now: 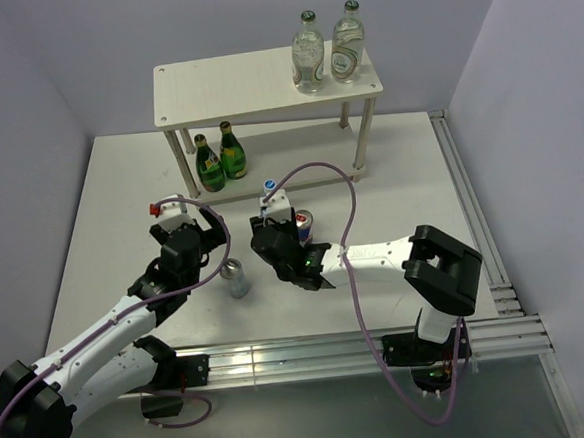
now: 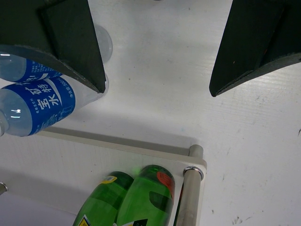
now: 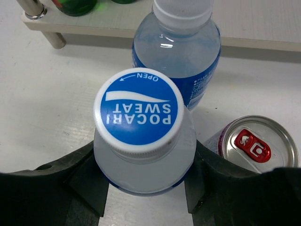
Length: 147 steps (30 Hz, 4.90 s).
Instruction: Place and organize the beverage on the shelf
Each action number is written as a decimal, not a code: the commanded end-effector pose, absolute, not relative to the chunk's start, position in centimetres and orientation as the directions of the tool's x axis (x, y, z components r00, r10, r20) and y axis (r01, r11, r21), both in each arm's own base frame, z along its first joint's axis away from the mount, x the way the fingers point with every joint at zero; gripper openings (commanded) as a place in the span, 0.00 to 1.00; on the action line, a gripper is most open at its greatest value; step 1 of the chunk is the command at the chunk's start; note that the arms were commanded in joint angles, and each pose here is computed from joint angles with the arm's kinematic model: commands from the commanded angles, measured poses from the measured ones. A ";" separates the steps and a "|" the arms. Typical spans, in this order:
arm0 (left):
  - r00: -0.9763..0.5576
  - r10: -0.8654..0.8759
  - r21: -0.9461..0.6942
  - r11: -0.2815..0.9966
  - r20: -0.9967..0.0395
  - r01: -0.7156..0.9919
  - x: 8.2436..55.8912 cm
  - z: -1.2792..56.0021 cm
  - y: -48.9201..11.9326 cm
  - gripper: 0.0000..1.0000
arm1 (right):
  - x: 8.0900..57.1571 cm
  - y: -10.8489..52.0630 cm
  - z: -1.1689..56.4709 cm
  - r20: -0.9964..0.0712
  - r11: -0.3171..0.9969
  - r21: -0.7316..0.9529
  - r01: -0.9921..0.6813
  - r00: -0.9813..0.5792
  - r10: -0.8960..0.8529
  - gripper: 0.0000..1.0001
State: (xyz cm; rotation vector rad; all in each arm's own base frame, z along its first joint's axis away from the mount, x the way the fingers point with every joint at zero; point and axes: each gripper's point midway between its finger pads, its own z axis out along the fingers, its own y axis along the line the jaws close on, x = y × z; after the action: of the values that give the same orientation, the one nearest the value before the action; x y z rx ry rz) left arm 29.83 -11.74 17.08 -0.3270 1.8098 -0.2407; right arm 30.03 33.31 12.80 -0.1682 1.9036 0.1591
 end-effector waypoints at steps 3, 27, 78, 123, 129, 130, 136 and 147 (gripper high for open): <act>-0.228 -0.354 -0.338 0.935 -0.907 -0.105 30.0 17.3 -11.5 0.99 | 30.5 33.8 15.0 -0.952 0.975 0.124 -0.183 -0.299 0.065 0.00; -0.211 -0.363 -0.347 0.931 -0.907 -0.113 29.7 17.8 -11.1 0.99 | 23.8 24.3 36.9 -0.978 0.962 0.208 -0.176 -0.069 0.199 0.00; -0.248 -0.311 -0.286 0.949 -0.917 -0.131 30.8 16.2 -11.5 0.99 | 53.8 16.2 31.0 -0.969 0.958 0.246 0.148 0.056 0.240 0.00; -0.241 -0.323 -0.300 0.945 -0.915 -0.127 30.6 16.6 -11.3 0.99 | 51.4 16.5 17.6 -0.959 0.966 0.052 0.253 -0.256 0.119 0.67; -0.239 -0.324 -0.301 0.945 -0.915 -0.128 30.6 16.7 -11.3 0.99 | 51.3 16.7 17.1 -0.956 0.968 0.047 0.248 -0.268 0.115 0.70; -0.240 -0.323 -0.300 0.945 -0.915 -0.129 30.6 16.6 -11.3 0.99 | 51.3 16.7 17.1 -0.957 0.967 0.047 0.249 -0.268 0.115 0.71; -0.239 -0.324 -0.301 0.945 -0.916 -0.128 30.6 16.7 -11.3 0.99 | 51.2 16.8 16.7 -0.954 0.967 0.038 0.250 -0.280 0.110 0.92; -0.237 -0.326 -0.302 0.944 -0.915 -0.131 30.6 16.7 -11.2 0.99 | 50.1 16.4 16.5 -0.952 0.965 0.042 0.259 -0.282 0.117 0.93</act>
State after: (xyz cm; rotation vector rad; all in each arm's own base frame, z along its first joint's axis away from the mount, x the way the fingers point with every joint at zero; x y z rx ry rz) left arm 30.14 -11.24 14.99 -0.3202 1.8578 -0.1688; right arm 51.78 16.71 21.77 0.3412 1.7133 -0.0622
